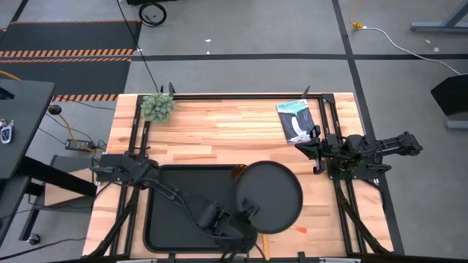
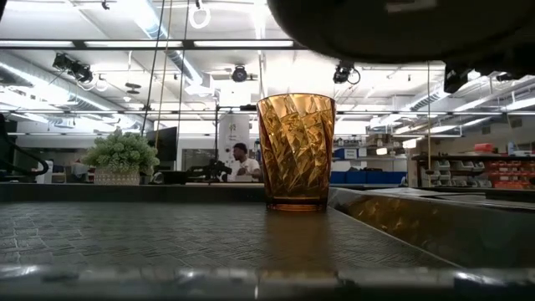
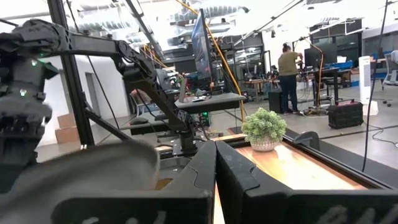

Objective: Pick and place plate/cup/fork/spoon on tray
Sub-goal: Put the black plate on top of the black tray

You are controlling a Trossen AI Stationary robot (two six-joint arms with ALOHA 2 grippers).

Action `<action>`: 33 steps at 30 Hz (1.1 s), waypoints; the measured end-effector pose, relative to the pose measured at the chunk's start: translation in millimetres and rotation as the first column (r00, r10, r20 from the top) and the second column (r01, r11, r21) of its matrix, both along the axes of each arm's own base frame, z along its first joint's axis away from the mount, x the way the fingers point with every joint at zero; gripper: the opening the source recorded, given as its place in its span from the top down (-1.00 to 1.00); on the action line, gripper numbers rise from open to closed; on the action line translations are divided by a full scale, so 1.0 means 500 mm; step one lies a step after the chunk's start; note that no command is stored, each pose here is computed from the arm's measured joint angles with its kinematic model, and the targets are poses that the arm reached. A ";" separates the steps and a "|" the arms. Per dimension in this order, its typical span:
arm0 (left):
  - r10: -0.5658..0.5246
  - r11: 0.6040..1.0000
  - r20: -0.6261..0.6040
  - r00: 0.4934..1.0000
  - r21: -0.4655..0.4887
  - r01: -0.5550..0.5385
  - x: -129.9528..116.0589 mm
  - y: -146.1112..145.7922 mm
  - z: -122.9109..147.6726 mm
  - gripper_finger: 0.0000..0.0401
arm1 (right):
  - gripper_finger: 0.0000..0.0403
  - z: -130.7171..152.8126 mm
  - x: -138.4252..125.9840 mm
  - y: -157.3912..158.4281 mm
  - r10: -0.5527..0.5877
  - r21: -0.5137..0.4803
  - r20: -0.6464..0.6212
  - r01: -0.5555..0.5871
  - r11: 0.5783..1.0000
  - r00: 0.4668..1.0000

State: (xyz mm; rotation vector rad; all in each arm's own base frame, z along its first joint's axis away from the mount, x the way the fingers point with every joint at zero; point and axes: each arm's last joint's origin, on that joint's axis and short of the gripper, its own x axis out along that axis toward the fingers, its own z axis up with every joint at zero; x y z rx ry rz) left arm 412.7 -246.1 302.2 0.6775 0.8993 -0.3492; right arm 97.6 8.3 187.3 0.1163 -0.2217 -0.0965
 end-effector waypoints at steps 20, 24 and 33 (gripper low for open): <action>0.326 0.926 -0.021 0.945 0.210 -0.315 -0.136 -0.023 0.032 0.93 | 0.92 0.001 0.000 0.000 0.000 0.001 0.006 0.000 1.000 1.000; 0.328 0.918 -0.026 0.944 0.243 -0.312 -0.148 -0.035 0.016 0.93 | 0.92 0.001 0.000 0.000 0.000 0.001 0.006 0.000 1.000 1.000; 0.386 0.892 -0.005 0.923 0.258 -0.372 -0.221 -0.035 0.001 0.93 | 0.92 0.002 -0.001 0.000 0.000 0.002 0.011 0.000 1.000 1.000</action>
